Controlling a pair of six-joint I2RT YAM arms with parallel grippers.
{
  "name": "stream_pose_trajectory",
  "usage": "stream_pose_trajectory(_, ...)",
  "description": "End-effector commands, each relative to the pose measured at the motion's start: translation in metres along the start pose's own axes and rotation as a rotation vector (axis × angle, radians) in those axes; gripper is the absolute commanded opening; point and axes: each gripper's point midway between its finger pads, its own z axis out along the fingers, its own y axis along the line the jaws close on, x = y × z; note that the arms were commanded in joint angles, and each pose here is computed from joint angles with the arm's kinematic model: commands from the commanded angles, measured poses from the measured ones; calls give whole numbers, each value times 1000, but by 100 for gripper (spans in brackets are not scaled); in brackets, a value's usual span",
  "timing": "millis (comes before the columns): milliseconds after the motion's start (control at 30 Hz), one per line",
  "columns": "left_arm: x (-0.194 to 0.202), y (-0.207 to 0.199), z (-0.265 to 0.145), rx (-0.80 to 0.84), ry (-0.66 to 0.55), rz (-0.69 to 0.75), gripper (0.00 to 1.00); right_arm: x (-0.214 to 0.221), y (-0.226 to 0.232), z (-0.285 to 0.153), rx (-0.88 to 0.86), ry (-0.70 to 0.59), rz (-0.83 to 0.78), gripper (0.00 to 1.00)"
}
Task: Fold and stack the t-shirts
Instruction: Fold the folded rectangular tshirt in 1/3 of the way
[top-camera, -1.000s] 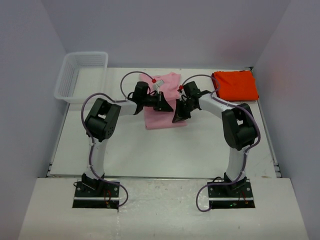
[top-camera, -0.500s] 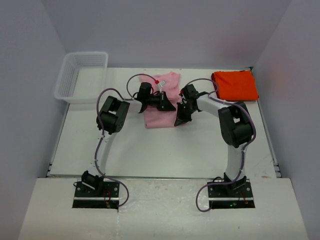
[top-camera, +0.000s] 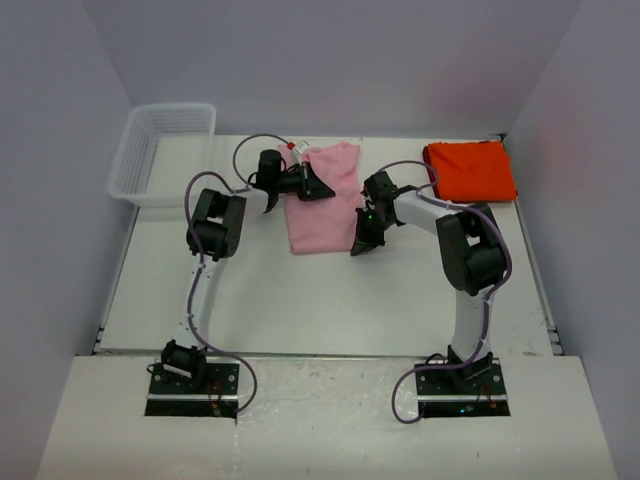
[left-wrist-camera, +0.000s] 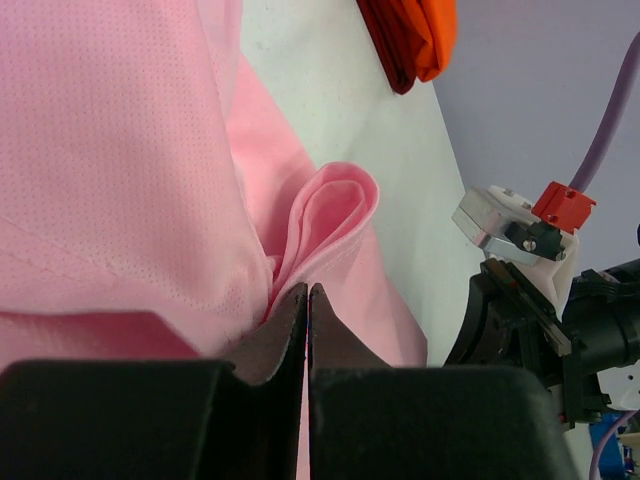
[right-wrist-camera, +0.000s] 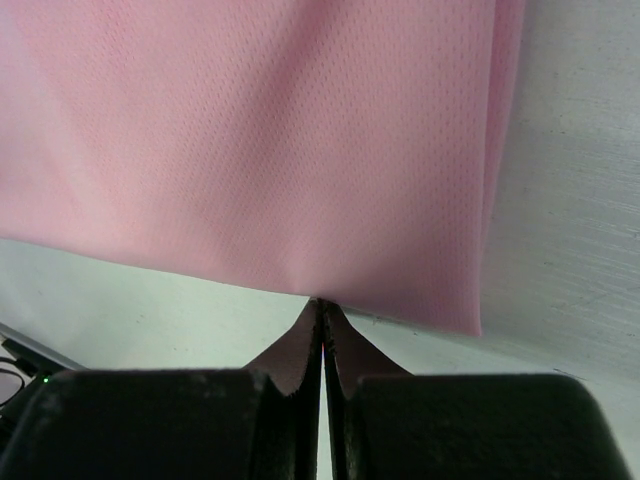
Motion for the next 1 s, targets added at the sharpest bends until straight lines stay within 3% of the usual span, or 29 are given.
stream_pose_trajectory(0,-15,-6,3,43,-9,30,0,-2,-4,-3,30,-6,12,0)
stream_pose_trajectory(100,-17,-3,3,48,-7,33,0,2,5,-15,3,-20,-32,0)
stream_pose_trajectory(233,-10,2,3,46,4,20,0,2,25,-54,-20,-136,-143,0)
stream_pose_trajectory(400,-7,-1,0,49,5,16,0,-21,54,-85,-53,-181,-214,0)
stream_pose_trajectory(633,-15,-34,-18,-4,-23,82,0,-50,60,-57,-32,-140,-240,0)
stream_pose_trajectory(700,-28,-63,-25,-4,-37,187,0,-58,57,-50,-16,-152,-252,0)
stream_pose_trajectory(967,-57,-118,-52,-221,-87,320,6,-68,59,-25,-34,-118,-266,0)
